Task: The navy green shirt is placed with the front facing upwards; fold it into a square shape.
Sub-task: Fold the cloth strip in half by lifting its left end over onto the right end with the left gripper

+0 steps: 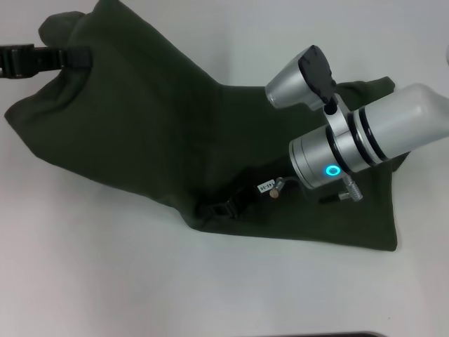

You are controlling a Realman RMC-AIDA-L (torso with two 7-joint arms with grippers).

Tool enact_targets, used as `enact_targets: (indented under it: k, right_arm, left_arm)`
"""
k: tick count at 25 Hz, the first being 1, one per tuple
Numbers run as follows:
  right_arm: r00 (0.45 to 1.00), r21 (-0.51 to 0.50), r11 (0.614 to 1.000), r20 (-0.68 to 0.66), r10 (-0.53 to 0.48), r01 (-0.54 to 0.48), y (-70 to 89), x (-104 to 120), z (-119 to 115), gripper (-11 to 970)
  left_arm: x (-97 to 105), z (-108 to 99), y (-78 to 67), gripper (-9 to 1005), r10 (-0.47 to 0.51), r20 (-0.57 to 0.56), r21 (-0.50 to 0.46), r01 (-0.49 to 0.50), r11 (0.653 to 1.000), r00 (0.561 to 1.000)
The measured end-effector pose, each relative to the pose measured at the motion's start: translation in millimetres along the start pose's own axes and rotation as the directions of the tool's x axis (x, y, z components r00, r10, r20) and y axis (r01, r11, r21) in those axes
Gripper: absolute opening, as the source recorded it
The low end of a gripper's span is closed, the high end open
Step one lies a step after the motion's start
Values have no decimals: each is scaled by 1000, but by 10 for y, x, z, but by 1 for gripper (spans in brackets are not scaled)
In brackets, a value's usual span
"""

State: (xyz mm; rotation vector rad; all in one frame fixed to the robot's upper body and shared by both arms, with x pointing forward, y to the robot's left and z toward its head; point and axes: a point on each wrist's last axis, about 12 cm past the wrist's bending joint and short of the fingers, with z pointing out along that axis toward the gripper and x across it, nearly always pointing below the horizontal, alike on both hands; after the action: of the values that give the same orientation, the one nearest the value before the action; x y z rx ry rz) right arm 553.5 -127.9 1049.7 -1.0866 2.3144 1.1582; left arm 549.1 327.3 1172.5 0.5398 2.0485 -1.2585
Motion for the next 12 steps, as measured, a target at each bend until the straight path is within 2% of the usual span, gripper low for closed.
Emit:
enact_targets:
  k: [7,12]
  right_arm:
    - [1000,-3,1000,10,7,-7,-9,32,-35,65]
    - [998,13,999,46,33,-34,-52,53,-81,65]
  left_arm:
    - [-4,-7,-4,110,1,4,1,-1,1000,1000]
    - [-2,-6,-49,111,2,1,39,-2,999,1000]
